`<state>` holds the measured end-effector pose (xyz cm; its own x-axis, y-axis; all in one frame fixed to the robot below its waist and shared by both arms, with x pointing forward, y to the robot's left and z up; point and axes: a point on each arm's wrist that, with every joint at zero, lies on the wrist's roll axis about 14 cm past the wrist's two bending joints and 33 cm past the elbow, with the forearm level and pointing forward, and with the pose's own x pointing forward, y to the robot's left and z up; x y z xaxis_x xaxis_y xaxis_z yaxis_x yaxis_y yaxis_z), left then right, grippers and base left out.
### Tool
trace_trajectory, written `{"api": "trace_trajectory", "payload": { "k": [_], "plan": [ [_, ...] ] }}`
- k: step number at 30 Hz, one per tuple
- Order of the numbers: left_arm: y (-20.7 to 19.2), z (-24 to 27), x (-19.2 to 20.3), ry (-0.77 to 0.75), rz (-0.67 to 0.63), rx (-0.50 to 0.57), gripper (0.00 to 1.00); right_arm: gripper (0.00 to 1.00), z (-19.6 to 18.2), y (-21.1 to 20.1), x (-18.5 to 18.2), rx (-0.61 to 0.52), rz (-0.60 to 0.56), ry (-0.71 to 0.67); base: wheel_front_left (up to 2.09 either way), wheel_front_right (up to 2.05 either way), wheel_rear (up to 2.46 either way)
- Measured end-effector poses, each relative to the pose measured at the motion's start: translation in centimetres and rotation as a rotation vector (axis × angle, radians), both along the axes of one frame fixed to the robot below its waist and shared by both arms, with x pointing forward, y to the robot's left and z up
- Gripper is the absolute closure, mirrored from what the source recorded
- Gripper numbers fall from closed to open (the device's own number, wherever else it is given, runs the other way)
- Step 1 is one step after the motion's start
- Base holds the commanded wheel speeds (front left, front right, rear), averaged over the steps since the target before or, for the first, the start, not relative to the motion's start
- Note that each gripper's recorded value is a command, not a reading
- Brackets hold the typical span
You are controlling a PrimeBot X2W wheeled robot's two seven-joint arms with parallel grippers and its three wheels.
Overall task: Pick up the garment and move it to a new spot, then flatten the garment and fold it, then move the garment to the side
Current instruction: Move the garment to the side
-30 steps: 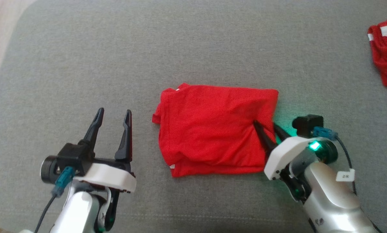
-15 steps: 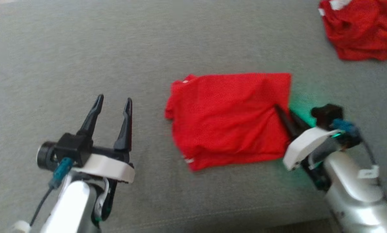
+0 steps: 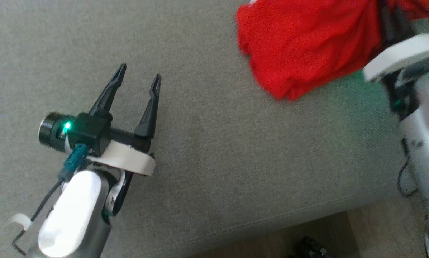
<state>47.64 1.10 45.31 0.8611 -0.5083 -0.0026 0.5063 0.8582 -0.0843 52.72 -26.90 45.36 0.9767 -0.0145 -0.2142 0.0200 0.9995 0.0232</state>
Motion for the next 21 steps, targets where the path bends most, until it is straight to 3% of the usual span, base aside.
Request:
{"api": "trace_trajectory", "payload": {
  "k": [10,21],
  "plan": [
    [-0.1,-2.9,2.0,0.03,-0.013,0.007,0.0,1.0,1.2,-8.5,4.4,-0.138,-0.137,-0.032,0.0,0.0,0.0],
    [0.1,-5.0,3.6,0.04,-0.023,0.024,0.0,1.0,-0.2,-12.4,6.0,-0.22,-0.184,0.013,0.0,0.0,0.0]
  ]
}}
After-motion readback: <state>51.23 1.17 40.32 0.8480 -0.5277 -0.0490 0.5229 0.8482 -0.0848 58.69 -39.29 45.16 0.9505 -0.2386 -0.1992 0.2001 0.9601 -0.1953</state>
